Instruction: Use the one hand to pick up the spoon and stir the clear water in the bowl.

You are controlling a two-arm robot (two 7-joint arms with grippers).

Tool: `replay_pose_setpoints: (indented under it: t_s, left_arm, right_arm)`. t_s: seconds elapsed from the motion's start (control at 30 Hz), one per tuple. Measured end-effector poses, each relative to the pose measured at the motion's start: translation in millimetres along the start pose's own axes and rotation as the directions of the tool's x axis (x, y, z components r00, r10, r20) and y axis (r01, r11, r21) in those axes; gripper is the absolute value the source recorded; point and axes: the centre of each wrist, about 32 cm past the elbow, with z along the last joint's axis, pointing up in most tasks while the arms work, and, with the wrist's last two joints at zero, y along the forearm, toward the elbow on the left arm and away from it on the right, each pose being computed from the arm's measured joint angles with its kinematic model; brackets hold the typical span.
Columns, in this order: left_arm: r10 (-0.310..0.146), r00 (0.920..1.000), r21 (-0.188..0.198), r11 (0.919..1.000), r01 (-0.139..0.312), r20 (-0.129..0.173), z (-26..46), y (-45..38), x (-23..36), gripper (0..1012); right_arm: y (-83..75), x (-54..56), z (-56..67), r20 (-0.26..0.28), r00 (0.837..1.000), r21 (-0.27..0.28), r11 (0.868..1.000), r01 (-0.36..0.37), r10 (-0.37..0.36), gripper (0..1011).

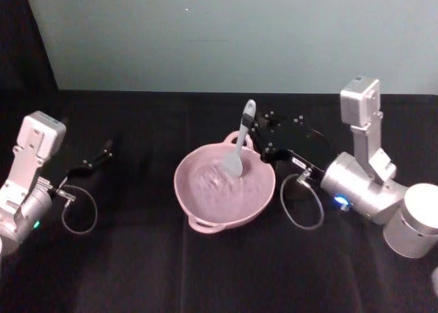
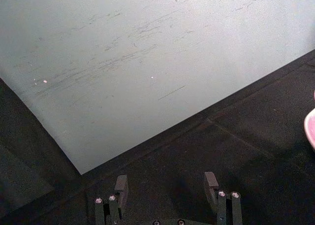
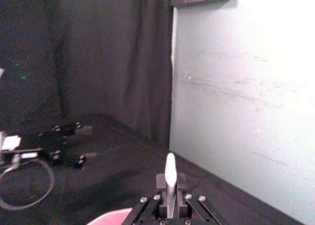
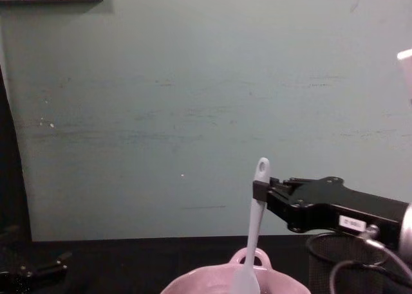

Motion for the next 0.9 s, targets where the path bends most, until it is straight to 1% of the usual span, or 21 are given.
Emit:
replay_pose_setpoints:
  t_s: [0.07,0.1,0.17,0.2,0.23,0.27,0.3,0.33,0.4,0.53,0.63,0.67,0.8,0.9]
  left_arm:
    - [0.000,1.0000,0.000,1.0000,0.000,0.000,0.0,0.0,0.0,1011]
    - [0.000,1.0000,0.000,1.0000,0.000,0.000,0.0,0.0,0.0,1011]
    - [0.000,1.0000,0.000,1.0000,0.000,0.000,0.0,0.0,0.0,1011]
    - [0.000,1.0000,0.000,1.0000,0.000,0.000,0.0,0.0,0.0,1011]
    - [0.000,1.0000,0.000,1.0000,0.000,0.000,0.0,0.0,0.0,1011]
    - [0.000,1.0000,0.000,1.0000,0.000,0.000,0.0,0.0,0.0,1011]
    - [0.000,1.0000,0.000,1.0000,0.000,0.000,0.0,0.0,0.0,1011]
    - [0.000,1.0000,0.000,1.0000,0.000,0.000,0.0,0.0,0.0,1011]
    - [0.000,1.0000,0.000,1.0000,0.000,0.000,0.0,0.0,0.0,1011]
    - [0.000,1.0000,0.000,1.0000,0.000,0.000,0.0,0.0,0.0,1011]
    - [0.000,1.0000,0.000,1.0000,0.000,0.000,0.0,0.0,0.0,1011]
    - [0.000,1.0000,0.000,1.0000,0.000,0.000,0.0,0.0,0.0,1011]
    - [0.000,1.0000,0.000,1.0000,0.000,0.000,0.0,0.0,0.0,1011]
    - [0.000,1.0000,0.000,1.0000,0.000,0.000,0.0,0.0,0.0,1011]
  right_arm:
    - [-5.6,-0.6,2.2,-0.005,1.000,-0.006,1.000,-0.010,0.010,114]
    - [-10.9,-2.8,4.1,-0.017,1.000,-0.010,1.000,-0.023,0.023,114]
    - [-15.9,-5.8,6.0,-0.030,0.999,-0.011,0.999,-0.038,0.038,114]
    - [-18.7,-9.1,7.7,-0.041,0.998,-0.009,0.999,-0.053,0.053,114]
    - [-20.0,-11.1,8.6,-0.050,0.997,-0.007,0.998,-0.063,0.062,114]
    - [-21.1,-15.8,9.6,-0.067,0.994,-0.004,0.997,-0.081,0.081,114]
    - [-21.1,-15.8,9.6,-0.067,0.994,-0.004,0.997,-0.081,0.081,114]
    - [-20.6,-20.8,10.5,-0.080,0.992,0.001,0.995,-0.100,0.100,114]
    - [-19.5,-25.3,11.1,-0.090,0.989,0.005,0.993,-0.115,0.115,114]
    - [-11.8,-36.8,13.5,-0.103,0.983,0.021,0.988,-0.153,0.155,114]
    - [-5.9,-40.1,14.0,-0.103,0.980,0.026,0.986,-0.166,0.168,114]
    - [-1.3,-41.2,13.0,-0.100,0.980,0.025,0.985,-0.172,0.173,114]
    - [9.8,-41.0,8.8,-0.084,0.982,0.020,0.986,-0.166,0.167,114]
    - [18.9,-37.7,5.1,-0.067,0.987,0.020,0.989,-0.148,0.149,114]
